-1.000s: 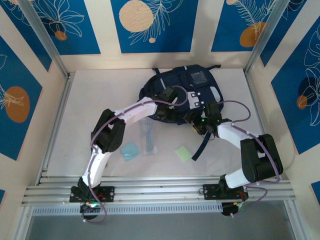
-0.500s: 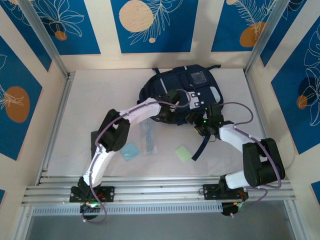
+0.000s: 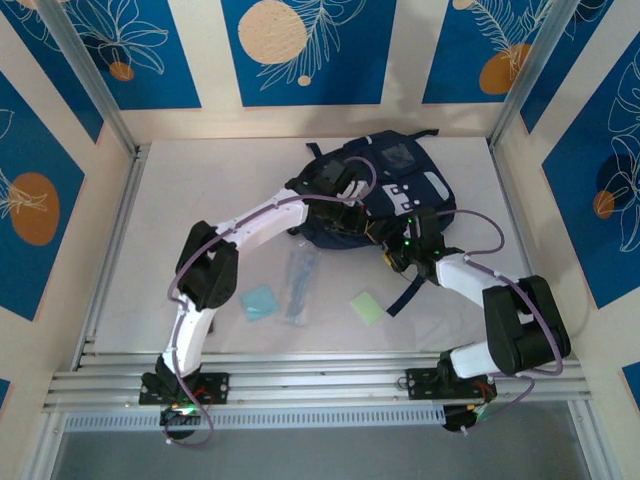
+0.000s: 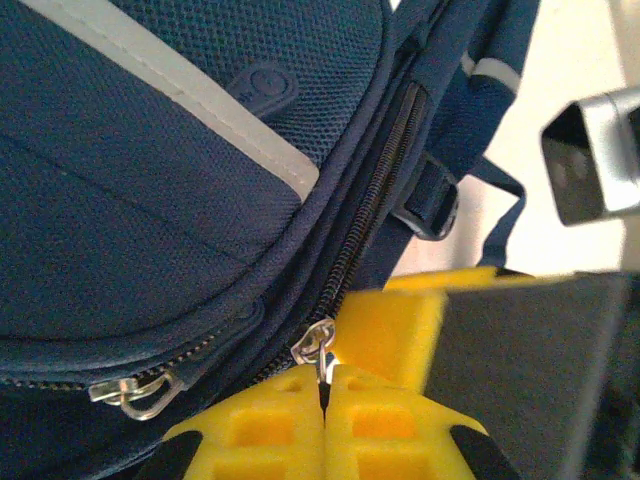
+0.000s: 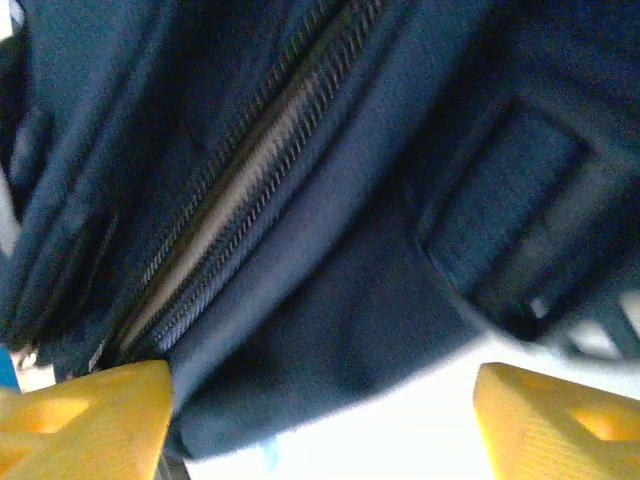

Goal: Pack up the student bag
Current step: Unzip the student bag at the top-center of the table.

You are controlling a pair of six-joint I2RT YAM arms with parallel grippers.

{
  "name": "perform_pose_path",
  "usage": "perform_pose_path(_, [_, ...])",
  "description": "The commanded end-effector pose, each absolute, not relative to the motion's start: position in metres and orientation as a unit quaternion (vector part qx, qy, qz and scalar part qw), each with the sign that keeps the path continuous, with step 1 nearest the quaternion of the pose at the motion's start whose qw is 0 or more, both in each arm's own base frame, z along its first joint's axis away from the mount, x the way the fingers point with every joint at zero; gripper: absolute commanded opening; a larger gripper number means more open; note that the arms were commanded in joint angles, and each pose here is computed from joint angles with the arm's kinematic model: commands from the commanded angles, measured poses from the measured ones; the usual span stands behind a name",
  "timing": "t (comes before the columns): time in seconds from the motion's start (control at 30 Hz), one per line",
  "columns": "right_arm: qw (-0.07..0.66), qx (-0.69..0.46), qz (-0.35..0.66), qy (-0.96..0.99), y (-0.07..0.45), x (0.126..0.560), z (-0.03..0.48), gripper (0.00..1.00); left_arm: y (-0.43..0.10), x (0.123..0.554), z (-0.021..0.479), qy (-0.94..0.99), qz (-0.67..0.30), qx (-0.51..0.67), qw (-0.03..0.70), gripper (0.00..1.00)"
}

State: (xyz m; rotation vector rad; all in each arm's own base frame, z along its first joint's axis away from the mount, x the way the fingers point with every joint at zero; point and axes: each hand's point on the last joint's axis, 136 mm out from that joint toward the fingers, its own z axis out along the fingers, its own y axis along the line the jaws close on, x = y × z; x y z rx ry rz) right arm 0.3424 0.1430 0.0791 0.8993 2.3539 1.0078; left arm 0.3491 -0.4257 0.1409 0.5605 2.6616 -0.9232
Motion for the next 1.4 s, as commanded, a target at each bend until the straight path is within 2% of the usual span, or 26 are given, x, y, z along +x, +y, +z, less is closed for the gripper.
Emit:
perform_pose_path(0.0, [0.248, 0.343, 0.371, 0.826, 0.138, 0.363, 0.077, 0.70, -0.442, 0.326, 0.191, 0.881, -0.404, 0.212, 0.123, 0.00])
perform_pose_path(0.2, [0.290, 0.344, 0.359, 0.818, 0.131, 0.381, 0.076, 0.04, -0.424, 0.339, 0.183, 0.885, -0.412, 0.181, 0.116, 0.00])
perform_pose_path(0.23, [0.296, 0.339, 0.356, 0.819, 0.130, 0.382, 0.078, 0.00, -0.417, 0.343, 0.181, 0.889, -0.405, 0.177, 0.120, 0.00])
perform_pose_path(0.37, [0.308, 0.330, 0.334, 0.827, 0.119, 0.378, 0.081, 0.00, -0.382, 0.363, 0.166, 0.913, -0.341, 0.174, 0.144, 0.00])
perform_pose_path(0.6, [0.328, 0.312, 0.308, 0.837, 0.098, 0.372, 0.092, 0.00, -0.298, 0.389, 0.129, 0.954, -0.161, 0.186, 0.170, 0.00])
perform_pose_path(0.8, [0.333, 0.285, 0.295, 0.849, 0.087, 0.375, 0.099, 0.00, -0.244, 0.418, 0.115, 0.966, -0.102, 0.150, 0.185, 0.00])
perform_pose_path(0.87, [0.334, 0.276, 0.292, 0.852, 0.084, 0.381, 0.100, 0.00, -0.252, 0.420, 0.123, 0.960, -0.122, 0.157, 0.197, 0.00])
perform_pose_path(0.97, [0.338, 0.268, 0.285, 0.856, 0.074, 0.393, 0.103, 0.00, -0.284, 0.414, 0.143, 0.941, -0.209, 0.170, 0.203, 0.00])
perform_pose_path(1.27, [0.315, 0.285, 0.286, 0.859, 0.031, 0.440, 0.120, 0.00, -0.373, 0.355, 0.191, 0.890, -0.347, 0.237, 0.178, 0.00])
perform_pose_path(1.37, [0.306, 0.291, 0.296, 0.857, 0.033, 0.432, 0.134, 0.30, -0.396, 0.350, 0.197, 0.878, -0.380, 0.236, 0.173, 0.00])
